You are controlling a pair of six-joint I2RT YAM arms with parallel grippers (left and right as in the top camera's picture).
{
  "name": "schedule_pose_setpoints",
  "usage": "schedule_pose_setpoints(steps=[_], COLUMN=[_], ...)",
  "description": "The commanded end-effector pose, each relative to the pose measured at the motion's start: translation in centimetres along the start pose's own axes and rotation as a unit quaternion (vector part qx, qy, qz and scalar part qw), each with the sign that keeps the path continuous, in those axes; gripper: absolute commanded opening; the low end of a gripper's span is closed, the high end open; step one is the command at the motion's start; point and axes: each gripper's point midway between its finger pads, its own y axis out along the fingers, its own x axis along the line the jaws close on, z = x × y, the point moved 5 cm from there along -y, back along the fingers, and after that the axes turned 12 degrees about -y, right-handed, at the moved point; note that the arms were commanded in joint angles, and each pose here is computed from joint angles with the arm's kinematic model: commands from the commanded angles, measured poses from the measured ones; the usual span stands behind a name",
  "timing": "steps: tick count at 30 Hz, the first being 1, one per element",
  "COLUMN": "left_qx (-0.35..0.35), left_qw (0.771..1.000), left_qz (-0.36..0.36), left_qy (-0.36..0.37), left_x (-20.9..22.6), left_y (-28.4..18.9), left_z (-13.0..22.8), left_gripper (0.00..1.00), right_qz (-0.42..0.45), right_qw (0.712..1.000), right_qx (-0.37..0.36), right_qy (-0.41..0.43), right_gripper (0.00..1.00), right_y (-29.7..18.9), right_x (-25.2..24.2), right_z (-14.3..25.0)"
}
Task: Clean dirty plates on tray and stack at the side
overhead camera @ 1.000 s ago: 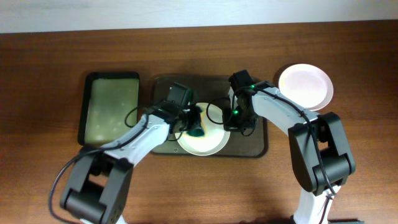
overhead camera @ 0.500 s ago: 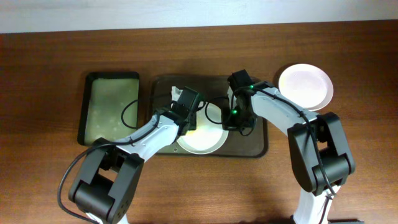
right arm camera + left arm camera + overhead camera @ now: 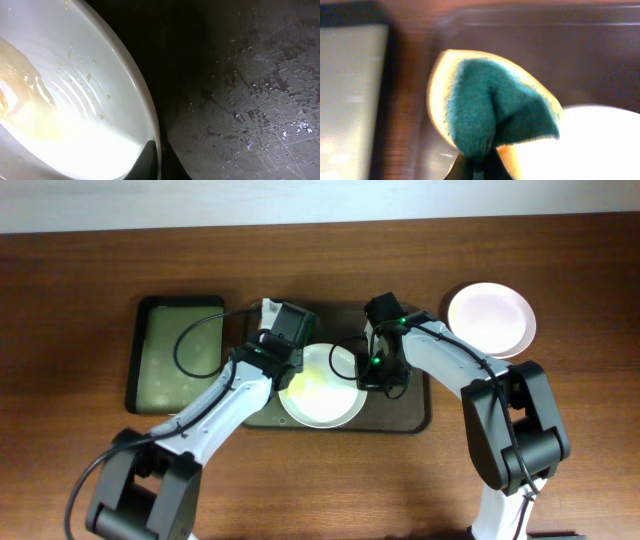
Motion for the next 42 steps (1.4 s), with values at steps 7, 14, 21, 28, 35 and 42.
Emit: schedule_pose_setpoints(steps=[7, 14, 21, 28, 35, 42], left_qx=[0.194, 0.061, -0.036, -0.005, 0.093, 0.088], left_qw=[0.971, 0.986, 0.988, 0.989, 0.966, 0.961], left_qz=[0.127, -0.155, -0.143, -0.019, -0.007, -0.029], left_qy=[-0.053, -0.003, -0.038, -0.149, -0.24, -0.262], left_x=[-4.5, 3.5, 3.7, 7.1, 17.1, 20.5], left_y=[2.9, 3.7, -1.4, -5.2, -3.9, -3.8], left_z=[6.6, 4.3, -0.9, -4.3, -3.8, -3.9], left_gripper=[0.0, 0.0, 0.0, 0.0, 0.0, 0.0], right_qz=[0.046, 0.046, 0.044, 0.043, 0.32, 0.558], right_qw=[0.999, 0.999, 0.999, 0.995, 0.928, 0.752], right_qx=[0.016, 0.016, 0.007, -0.038, -0.116, -0.146], right_qy=[0.003, 0.003, -0.008, -0.079, -0.151, -0.32], right_gripper=[0.04, 0.04, 0.04, 0.04, 0.04, 0.04], right_y=[0.7, 0.7, 0.5, -5.0, -14.6, -18.7], right_x=[-1.7, -1.7, -1.5, 0.5, 3.6, 11.1], right_z=[0.7, 0.7, 0.3, -3.4, -6.8, -6.6])
